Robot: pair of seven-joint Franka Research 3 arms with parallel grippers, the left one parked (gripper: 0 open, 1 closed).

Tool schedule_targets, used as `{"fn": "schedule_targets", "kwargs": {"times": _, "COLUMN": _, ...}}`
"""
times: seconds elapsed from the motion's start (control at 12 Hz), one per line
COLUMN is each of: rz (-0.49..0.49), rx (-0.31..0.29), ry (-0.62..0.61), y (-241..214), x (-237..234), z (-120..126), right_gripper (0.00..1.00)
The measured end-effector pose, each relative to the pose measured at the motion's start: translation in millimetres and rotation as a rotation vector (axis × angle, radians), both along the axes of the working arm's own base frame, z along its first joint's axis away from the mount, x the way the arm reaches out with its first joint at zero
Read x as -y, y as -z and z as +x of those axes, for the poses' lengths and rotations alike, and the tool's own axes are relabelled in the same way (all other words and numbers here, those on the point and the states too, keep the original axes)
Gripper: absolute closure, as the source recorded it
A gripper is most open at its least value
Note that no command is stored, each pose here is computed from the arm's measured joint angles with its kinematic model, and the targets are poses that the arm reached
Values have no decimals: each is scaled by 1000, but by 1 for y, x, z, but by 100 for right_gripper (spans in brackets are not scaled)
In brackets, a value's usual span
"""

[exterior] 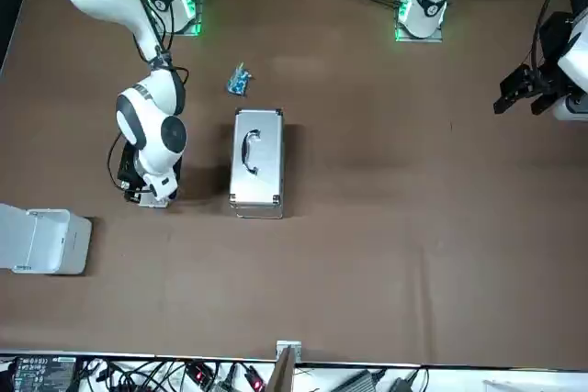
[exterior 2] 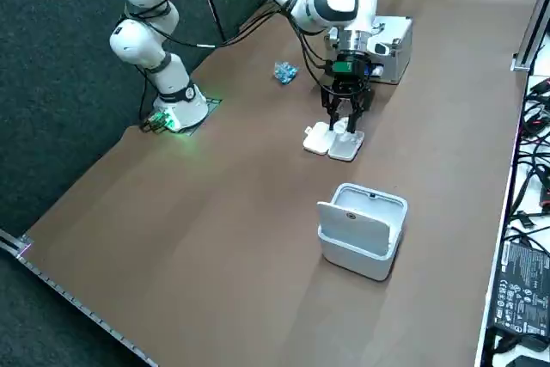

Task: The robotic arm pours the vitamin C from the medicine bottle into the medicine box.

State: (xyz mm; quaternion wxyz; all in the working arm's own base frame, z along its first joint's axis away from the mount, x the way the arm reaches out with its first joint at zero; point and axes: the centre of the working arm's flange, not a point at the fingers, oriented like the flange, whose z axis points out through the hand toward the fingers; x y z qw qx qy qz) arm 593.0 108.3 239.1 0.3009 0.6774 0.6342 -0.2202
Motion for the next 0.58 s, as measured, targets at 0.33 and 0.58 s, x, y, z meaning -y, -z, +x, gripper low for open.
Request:
{"fn": "schedule_targets", "kwargs": {"times": 0.33, "rz": 82, "rx": 6, "ry": 96, "y": -7, "x": 5, "z": 5, "right_gripper": 53}}
{"fn": "schedule_targets", "kwargs": {"times": 0.58, "rz": 170, "rx": 21, "ry": 176, "y": -21, "x": 3, "z": 8, "right_gripper": 53}}
